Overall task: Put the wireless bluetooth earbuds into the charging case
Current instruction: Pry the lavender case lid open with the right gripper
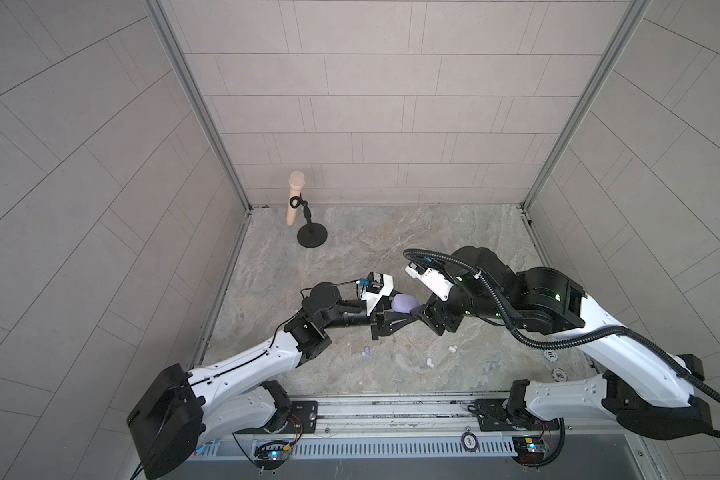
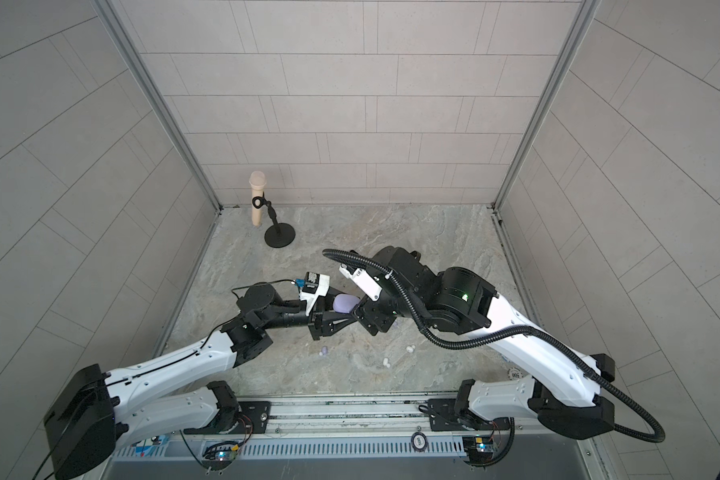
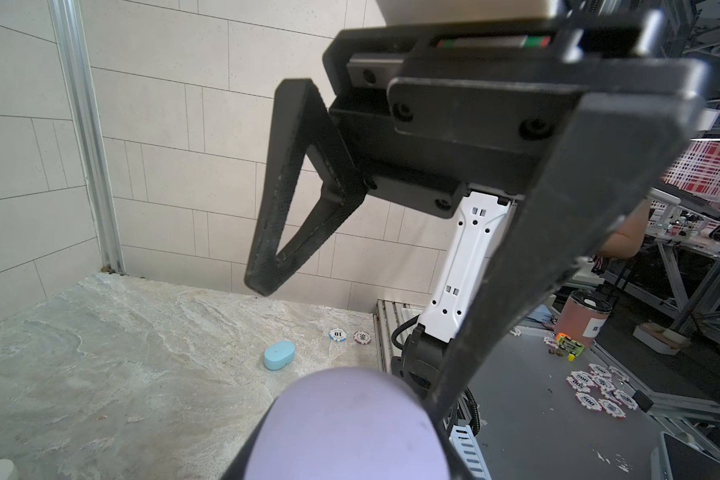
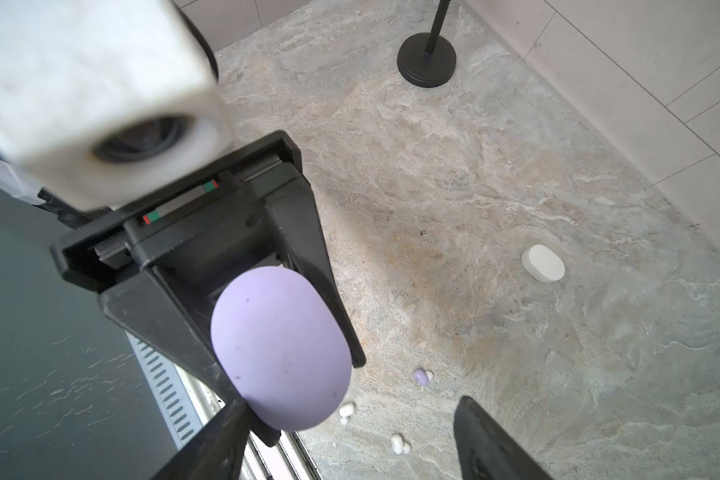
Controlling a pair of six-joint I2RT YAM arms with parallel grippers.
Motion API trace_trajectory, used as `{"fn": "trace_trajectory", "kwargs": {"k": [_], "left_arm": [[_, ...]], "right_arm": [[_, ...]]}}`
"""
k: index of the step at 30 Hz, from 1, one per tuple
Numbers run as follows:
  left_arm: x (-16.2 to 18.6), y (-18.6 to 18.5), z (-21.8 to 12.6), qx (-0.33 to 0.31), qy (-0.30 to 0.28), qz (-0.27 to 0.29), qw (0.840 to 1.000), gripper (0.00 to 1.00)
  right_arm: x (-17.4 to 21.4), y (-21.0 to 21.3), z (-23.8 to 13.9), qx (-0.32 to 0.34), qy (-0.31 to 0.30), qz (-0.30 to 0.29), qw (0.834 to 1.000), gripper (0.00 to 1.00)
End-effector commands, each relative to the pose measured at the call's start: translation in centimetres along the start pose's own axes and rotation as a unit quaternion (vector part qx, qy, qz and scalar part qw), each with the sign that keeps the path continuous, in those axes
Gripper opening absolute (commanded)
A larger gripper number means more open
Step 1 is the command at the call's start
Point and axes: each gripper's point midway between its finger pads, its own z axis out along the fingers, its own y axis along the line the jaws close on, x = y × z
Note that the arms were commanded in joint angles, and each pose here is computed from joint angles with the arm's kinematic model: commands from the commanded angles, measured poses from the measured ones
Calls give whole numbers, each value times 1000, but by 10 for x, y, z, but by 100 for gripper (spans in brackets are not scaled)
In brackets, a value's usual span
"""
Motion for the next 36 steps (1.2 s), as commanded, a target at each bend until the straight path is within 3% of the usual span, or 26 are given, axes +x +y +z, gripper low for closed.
{"fn": "trace_trajectory", "kwargs": {"k": [1, 13, 18, 23, 36], "left_arm": [[-19, -20, 1, 38, -21, 29, 999, 7], [-18, -21, 0, 35, -20, 25, 999, 6], [-16, -20, 0, 32, -16, 22, 999, 6], [-16, -20, 1, 30, -10, 26, 999, 6], [-19, -22, 1, 35, -9, 28, 999, 5]], "right_arm": [[-7, -20, -6, 54, -7, 5, 998, 79], [-17, -29, -20, 70, -30, 32, 997, 80], [-20, 7, -26, -34, -59, 4, 998, 85], [-3, 27, -19, -69, -29, -32, 997, 85], [2, -4, 0, 32, -10, -25, 999, 85]]}}
